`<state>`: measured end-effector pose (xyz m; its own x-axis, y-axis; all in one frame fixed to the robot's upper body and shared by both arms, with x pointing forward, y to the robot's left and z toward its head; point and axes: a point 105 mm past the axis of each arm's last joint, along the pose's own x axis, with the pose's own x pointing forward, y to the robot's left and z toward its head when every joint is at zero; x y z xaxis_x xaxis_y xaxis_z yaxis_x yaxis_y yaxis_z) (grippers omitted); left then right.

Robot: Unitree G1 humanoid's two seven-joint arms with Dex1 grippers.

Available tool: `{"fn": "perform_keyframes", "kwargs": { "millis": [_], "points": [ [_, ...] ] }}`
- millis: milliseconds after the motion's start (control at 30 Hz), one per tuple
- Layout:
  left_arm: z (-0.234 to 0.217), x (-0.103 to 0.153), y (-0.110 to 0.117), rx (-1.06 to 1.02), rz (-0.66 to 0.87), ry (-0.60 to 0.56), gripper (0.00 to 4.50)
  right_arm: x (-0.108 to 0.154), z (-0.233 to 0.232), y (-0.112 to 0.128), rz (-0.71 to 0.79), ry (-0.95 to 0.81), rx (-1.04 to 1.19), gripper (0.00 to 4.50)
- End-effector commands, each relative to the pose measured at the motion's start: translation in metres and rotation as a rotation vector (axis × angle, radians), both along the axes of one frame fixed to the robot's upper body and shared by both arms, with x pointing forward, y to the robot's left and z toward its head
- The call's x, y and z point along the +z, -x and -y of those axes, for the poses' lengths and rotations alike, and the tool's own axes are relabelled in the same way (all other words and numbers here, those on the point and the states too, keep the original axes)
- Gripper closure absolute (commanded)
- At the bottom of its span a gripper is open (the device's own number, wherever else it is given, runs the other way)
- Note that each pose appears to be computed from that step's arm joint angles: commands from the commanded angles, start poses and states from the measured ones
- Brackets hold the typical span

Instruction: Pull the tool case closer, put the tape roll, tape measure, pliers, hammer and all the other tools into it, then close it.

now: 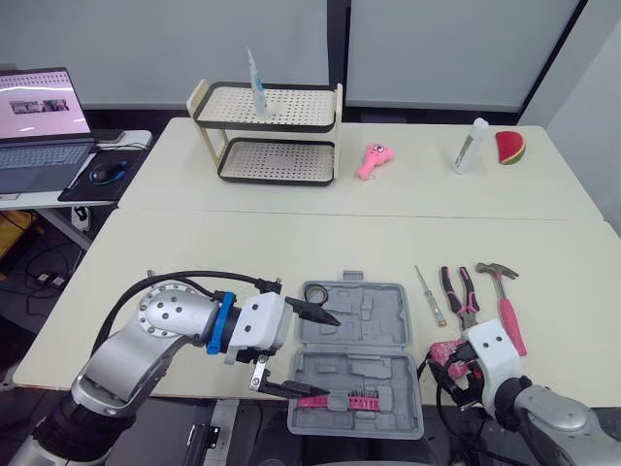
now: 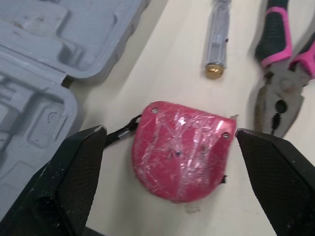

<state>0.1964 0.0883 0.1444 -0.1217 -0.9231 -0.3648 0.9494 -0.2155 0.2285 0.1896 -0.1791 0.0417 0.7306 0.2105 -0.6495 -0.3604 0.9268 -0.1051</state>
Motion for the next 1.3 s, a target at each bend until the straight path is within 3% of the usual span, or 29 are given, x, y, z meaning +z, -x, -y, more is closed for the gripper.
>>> {"fn": "perform_keyframes", "kwargs": {
  "millis": [33, 467, 1200, 1300],
  "points": [
    [0.001, 0.001, 0.002, -0.028, 0.005, 0.012, 0.0, -0.002, 0.001, 0.0, 0.011, 0.021, -0.027, 0.02],
    [0.001, 0.0, -0.001, -0.029, 0.026, 0.007, 0.0, 0.003, 0.007, -0.001, 0.073, 0.044, -0.061, 0.02],
    [0.004, -0.002, -0.004, -0.018, 0.042, 0.015, 0.0, -0.021, 0.017, -0.009, 0.049, 0.02, -0.09, 0.02],
    [0.004, -0.003, -0.004, -0.015, 0.044, 0.015, 0.0, -0.023, 0.018, -0.009, 0.042, 0.026, -0.087, 0.89]
  ]
}}
